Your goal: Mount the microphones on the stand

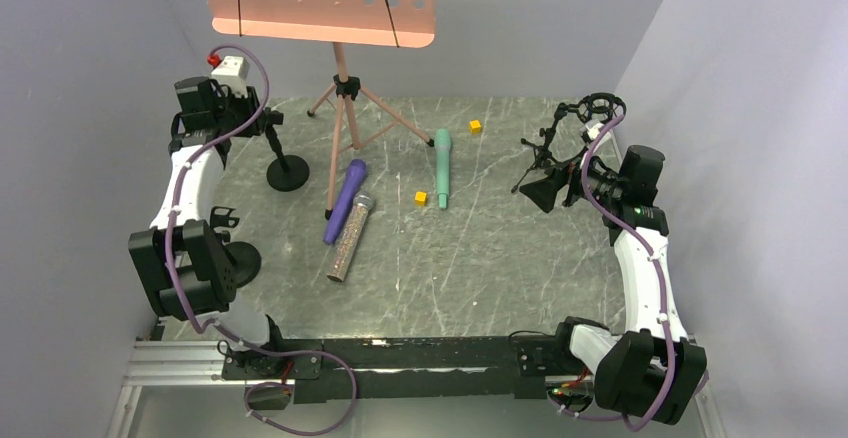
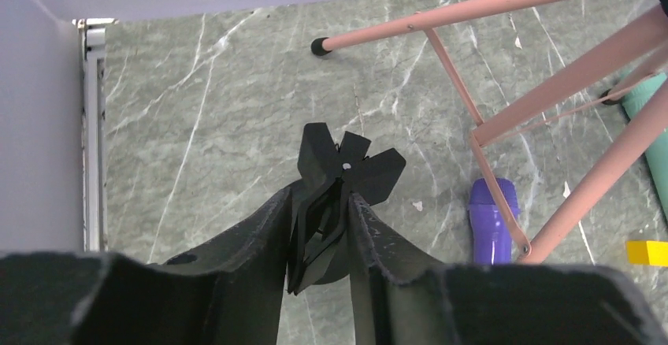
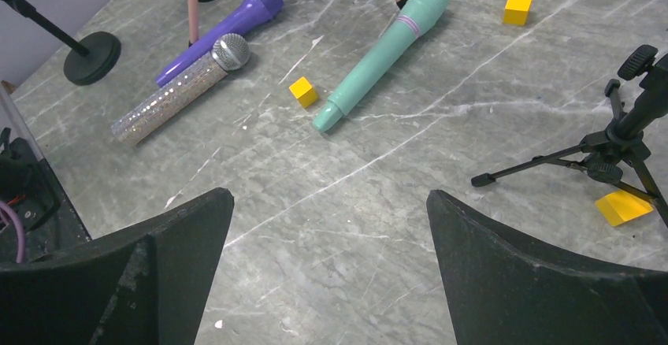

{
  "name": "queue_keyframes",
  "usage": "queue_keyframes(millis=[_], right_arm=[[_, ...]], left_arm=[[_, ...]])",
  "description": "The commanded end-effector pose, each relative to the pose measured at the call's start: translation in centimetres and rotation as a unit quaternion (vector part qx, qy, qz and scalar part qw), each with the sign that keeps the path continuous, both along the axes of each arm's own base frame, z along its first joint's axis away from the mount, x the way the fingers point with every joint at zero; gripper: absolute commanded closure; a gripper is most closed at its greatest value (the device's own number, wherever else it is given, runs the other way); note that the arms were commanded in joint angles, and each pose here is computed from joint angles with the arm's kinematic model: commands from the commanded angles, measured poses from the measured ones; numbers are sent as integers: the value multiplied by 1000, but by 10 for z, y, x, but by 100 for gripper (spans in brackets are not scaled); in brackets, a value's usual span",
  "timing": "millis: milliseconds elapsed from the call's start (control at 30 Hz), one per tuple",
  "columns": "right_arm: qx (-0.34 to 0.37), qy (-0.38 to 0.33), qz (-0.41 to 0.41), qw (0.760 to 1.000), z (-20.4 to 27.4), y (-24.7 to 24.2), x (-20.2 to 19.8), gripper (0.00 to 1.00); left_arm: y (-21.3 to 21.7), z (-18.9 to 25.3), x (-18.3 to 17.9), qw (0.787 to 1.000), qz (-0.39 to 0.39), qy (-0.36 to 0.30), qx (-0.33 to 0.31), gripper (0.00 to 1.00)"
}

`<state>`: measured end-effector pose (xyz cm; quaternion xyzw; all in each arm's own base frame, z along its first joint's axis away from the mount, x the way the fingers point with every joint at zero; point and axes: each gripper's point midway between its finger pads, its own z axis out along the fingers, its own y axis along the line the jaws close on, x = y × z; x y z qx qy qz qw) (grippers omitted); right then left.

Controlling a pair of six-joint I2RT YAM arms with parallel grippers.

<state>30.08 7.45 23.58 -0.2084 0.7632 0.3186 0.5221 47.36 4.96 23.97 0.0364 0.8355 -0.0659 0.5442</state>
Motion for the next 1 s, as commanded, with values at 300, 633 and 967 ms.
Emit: queue_keyframes(millis=[300, 633, 967], right_arm=[[-15, -30, 1, 999, 12, -2, 6, 0], [-14, -30, 0, 999, 13, -2, 6, 0], [-16, -31, -4, 999, 12, -4, 6, 0]], left_arm=[[-15, 33, 2, 996, -68, -57, 24, 100], [-19, 99, -33, 988, -32, -147, 36, 100], [-63, 122, -79, 982, -64, -167, 60, 100]])
